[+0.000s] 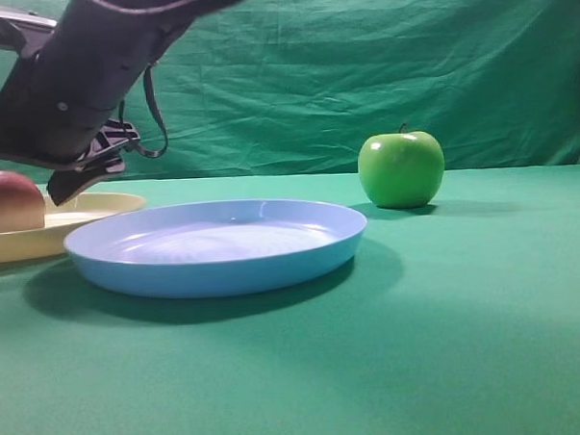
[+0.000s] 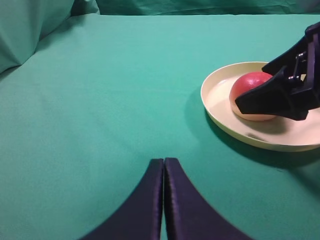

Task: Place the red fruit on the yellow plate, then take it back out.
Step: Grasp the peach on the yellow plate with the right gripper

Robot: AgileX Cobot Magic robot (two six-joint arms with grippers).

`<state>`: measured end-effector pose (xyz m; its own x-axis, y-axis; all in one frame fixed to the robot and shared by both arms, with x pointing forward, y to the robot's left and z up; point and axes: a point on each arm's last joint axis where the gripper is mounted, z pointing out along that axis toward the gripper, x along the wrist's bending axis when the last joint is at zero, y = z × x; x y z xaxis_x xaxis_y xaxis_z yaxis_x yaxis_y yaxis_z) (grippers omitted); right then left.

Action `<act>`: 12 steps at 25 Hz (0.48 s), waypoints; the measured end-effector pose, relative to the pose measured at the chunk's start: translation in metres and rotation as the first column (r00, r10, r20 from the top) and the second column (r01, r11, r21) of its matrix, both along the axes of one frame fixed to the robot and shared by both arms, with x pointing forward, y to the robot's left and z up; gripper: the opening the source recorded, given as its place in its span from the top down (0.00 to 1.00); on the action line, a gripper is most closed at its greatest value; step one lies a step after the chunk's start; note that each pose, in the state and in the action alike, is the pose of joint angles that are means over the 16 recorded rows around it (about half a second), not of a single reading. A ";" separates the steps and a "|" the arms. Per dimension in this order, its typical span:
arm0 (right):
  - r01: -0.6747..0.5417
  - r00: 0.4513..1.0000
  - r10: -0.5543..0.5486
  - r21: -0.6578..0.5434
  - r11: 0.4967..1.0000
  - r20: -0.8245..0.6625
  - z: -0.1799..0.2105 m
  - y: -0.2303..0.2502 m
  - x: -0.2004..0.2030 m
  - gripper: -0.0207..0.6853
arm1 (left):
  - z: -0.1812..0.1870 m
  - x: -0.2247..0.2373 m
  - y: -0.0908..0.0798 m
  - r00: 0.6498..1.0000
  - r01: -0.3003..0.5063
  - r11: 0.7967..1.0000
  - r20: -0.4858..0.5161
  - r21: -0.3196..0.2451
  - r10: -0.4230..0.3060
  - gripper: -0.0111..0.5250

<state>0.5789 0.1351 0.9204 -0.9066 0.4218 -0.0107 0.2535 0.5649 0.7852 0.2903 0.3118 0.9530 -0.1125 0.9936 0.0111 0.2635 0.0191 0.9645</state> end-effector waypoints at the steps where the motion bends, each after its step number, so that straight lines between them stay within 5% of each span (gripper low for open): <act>1: -0.003 1.000 0.003 -0.003 1.000 -0.005 0.001 -0.001 0.000 0.46 | 0.000 0.000 0.000 1.000 0.000 1.000 0.000 0.000 0.000 0.98; 7: -0.016 0.999 0.015 -0.013 1.000 -0.038 0.026 -0.012 0.003 0.65 | 0.000 0.000 0.000 1.000 0.000 1.000 0.000 0.000 0.000 0.98; 12: -0.014 0.998 0.012 -0.045 0.999 -0.055 0.067 -0.031 0.004 0.69 | 0.000 0.000 0.000 1.000 0.000 1.000 0.000 0.000 0.000 0.98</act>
<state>0.5829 0.1038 0.9872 -0.9117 0.4104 0.0199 0.2876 0.6028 0.7442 0.2903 0.3118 0.9530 -0.1125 0.9936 0.0111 0.2635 0.0191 0.9645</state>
